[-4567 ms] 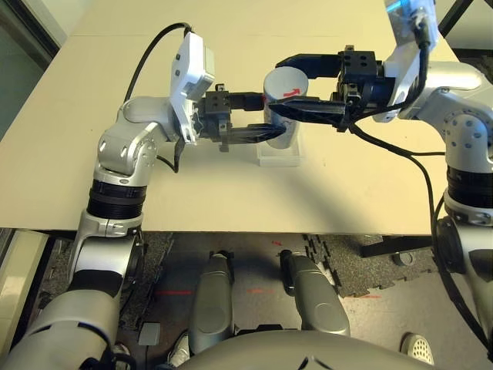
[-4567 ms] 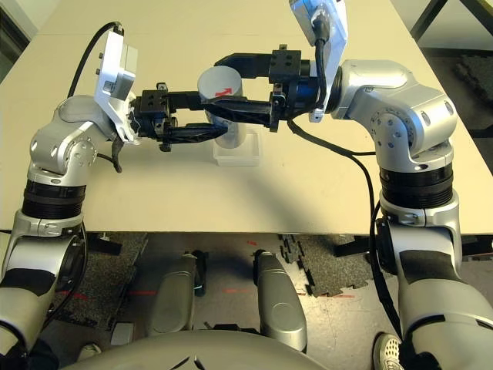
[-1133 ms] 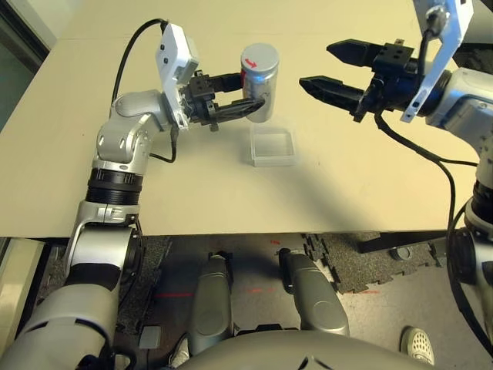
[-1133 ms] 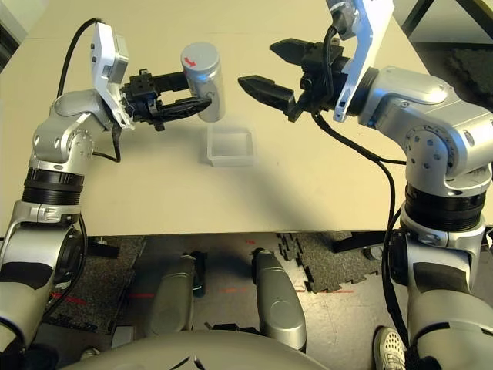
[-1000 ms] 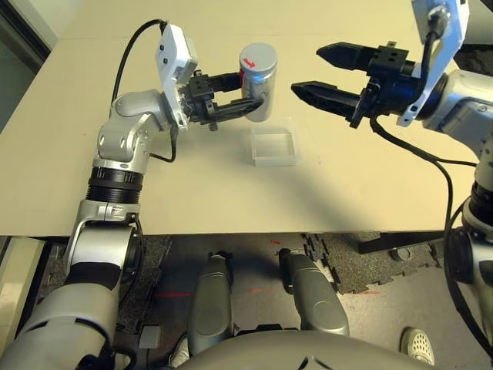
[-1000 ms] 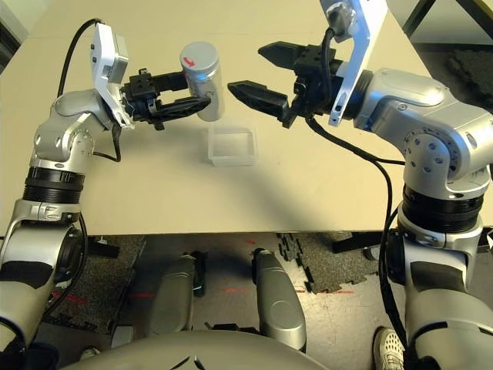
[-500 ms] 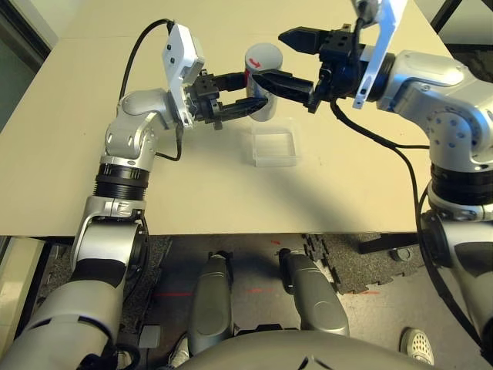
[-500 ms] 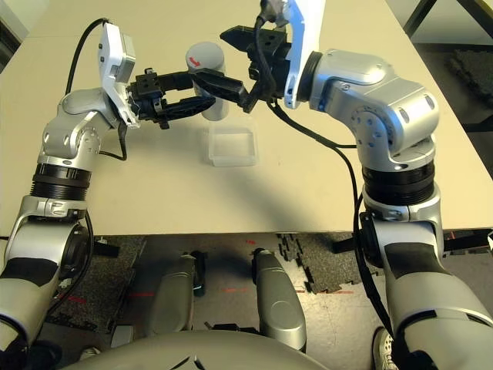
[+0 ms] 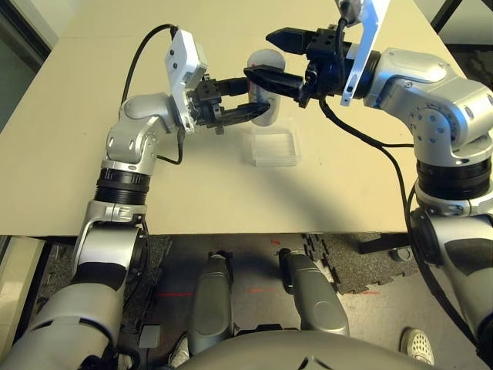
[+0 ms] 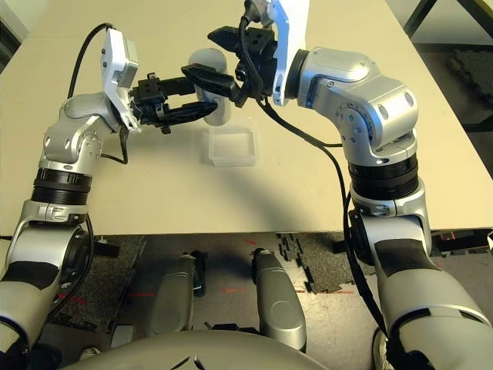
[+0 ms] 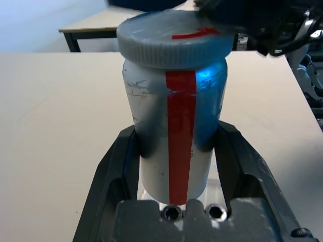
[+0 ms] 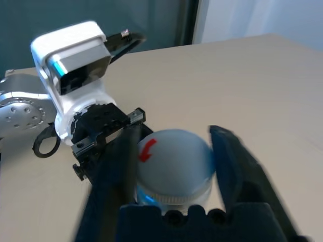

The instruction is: Pour the medicine from the bottle into the box.

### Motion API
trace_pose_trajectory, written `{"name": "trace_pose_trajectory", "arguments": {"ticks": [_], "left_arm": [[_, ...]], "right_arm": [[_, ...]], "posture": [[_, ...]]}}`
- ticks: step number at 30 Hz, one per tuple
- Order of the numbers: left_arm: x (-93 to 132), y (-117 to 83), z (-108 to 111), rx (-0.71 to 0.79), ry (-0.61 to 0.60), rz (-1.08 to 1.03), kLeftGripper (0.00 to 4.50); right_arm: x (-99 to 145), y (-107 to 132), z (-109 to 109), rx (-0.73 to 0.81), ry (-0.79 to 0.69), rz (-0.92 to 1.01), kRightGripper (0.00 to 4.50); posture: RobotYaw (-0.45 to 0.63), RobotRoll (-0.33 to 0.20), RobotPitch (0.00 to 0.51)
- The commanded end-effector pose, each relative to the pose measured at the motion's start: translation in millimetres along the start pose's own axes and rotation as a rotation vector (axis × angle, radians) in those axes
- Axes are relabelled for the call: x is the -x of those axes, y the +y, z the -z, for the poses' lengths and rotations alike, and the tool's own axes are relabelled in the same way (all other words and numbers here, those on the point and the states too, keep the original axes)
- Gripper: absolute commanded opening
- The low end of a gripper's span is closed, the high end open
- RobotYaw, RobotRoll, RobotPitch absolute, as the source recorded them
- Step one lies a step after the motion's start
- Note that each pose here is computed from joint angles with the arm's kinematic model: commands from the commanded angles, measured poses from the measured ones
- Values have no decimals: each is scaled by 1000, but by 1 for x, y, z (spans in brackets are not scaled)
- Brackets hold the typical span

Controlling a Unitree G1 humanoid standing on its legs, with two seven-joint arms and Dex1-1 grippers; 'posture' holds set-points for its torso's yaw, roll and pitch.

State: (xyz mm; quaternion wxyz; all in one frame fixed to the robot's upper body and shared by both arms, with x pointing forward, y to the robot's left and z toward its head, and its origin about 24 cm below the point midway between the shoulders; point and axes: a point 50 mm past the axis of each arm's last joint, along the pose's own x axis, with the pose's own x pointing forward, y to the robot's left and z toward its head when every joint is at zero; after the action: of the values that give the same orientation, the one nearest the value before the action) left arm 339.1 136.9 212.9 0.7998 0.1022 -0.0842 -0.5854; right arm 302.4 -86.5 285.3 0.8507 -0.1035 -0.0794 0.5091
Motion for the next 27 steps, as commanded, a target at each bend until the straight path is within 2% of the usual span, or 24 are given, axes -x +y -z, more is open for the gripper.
{"name": "trace_pose_trajectory", "arguments": {"ticks": [1, 7, 9, 12, 19, 27], "left_arm": [[-3, -2, -3, -18, 0, 19, 2308], [-2, -1, -3, -18, 2, 19, 2308], [-2, -1, -3, -18, 4, 19, 2308], [-1, -1, -2, -18, 7, 16, 2308], [0, 1, 0, -18, 17, 10, 2308], [-2, 1, -3, -24, 10, 13, 2308]], "right_arm": [[-2, 9, 4, -7, 26, -52, 1897], [-1, 11, 5, -12, 36, -61, 1897], [-1, 11, 4, -14, 33, -61, 1525], [-1, 9, -2, -27, 14, -56, 2090], [0, 14, -11, -39, 18, -89, 4475], [0, 13, -7, -27, 37, -80, 4500]], "posture": [[-55, 0, 199], [-55, 0, 201], [-55, 0, 202], [-55, 0, 202], [-58, 0, 204], [-56, 0, 205]]}}
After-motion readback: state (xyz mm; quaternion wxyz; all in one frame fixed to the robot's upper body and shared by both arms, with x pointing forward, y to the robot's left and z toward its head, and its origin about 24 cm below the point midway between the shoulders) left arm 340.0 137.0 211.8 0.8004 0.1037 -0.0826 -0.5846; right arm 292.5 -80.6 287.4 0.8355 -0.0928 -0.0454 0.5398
